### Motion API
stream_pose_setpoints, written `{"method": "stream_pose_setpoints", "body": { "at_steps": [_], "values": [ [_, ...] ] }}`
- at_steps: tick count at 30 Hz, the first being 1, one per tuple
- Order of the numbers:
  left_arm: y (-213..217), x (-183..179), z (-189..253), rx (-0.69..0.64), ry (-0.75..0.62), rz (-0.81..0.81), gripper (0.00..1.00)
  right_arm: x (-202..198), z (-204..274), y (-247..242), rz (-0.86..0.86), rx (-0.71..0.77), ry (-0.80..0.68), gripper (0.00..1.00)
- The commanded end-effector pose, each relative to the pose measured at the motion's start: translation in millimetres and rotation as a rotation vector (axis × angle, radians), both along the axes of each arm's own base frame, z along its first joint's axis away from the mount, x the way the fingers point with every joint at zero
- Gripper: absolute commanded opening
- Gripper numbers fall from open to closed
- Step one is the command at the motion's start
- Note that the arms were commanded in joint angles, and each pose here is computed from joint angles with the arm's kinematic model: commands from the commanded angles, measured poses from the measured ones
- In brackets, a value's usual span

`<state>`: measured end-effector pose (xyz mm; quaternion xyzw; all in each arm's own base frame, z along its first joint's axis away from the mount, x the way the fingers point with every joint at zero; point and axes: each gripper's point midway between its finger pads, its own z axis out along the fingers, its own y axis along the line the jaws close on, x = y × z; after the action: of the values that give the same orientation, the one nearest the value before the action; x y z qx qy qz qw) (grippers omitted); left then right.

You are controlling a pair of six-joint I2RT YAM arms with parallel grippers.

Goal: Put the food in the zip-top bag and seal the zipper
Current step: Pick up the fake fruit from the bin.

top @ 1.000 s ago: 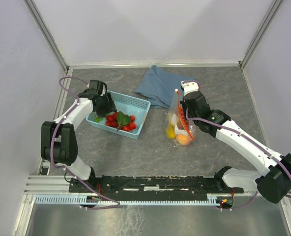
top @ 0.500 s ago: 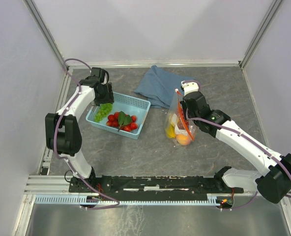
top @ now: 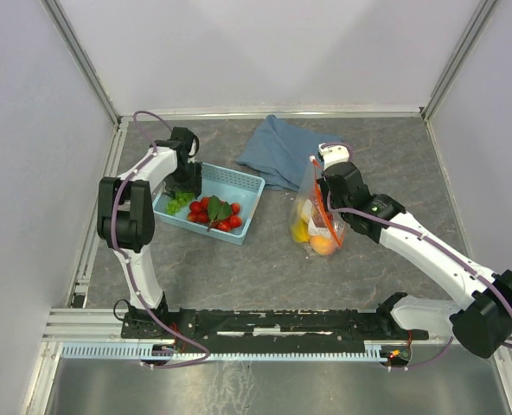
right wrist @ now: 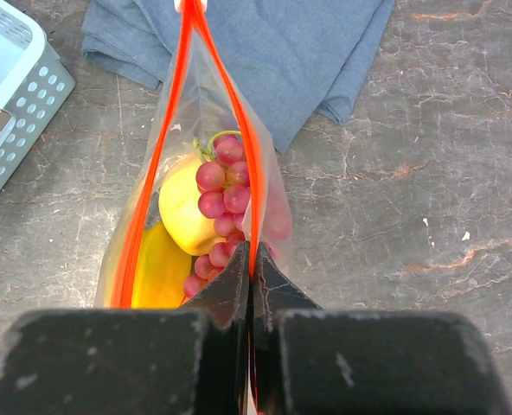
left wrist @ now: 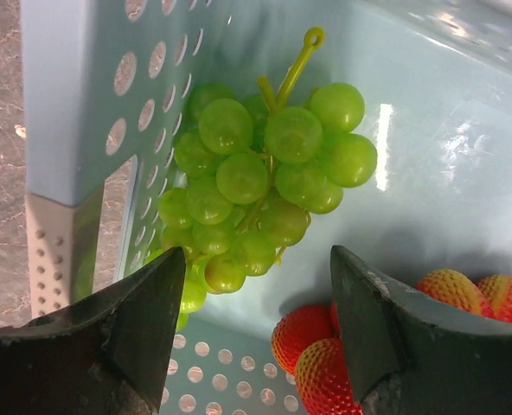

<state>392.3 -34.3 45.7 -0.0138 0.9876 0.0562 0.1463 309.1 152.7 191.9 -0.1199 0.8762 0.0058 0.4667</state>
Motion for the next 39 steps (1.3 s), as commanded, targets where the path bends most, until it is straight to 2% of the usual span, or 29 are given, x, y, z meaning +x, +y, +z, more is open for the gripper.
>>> {"method": "stream_pose_setpoints", "body": {
  "at_steps": [1, 8, 15, 24, 29, 39],
  "values": [
    [9.2, 12.4, 1.2, 0.02, -0.014, -0.035, 0.75, 3.6, 11.0, 4.2, 0.006, 0.042, -0.041, 0.02],
    [6.6, 11.7, -16.2, -0.007, 0.023, -0.039, 0.72, 3.1, 9.1, 5.4, 0.01, 0.047, -0.039, 0.02],
    [4.7, 23.7, 26.8, -0.01, -0.106, -0.07, 0.73, 1.8, 9.9, 6.8, 0.018, 0.058, -0.039, 0.02],
    [16.4, 37.1, 36.8, 0.093, -0.138, -0.138, 0.79, 0.4, 10.0, 8.6, 0.028, 0.068, -0.039, 0.02],
    [12.5, 37.3, 15.2, 0.078, -0.086, -0.192, 0.8, 1.0, 7.8, 10.1, 0.032, 0.067, -0.032, 0.02],
    [7.5, 30.0, -27.6, 0.025, 0.033, -0.195, 0.8, 1.2, 6.0, 9.1, 0.03, 0.063, -0.03, 0.02]
  ]
}}
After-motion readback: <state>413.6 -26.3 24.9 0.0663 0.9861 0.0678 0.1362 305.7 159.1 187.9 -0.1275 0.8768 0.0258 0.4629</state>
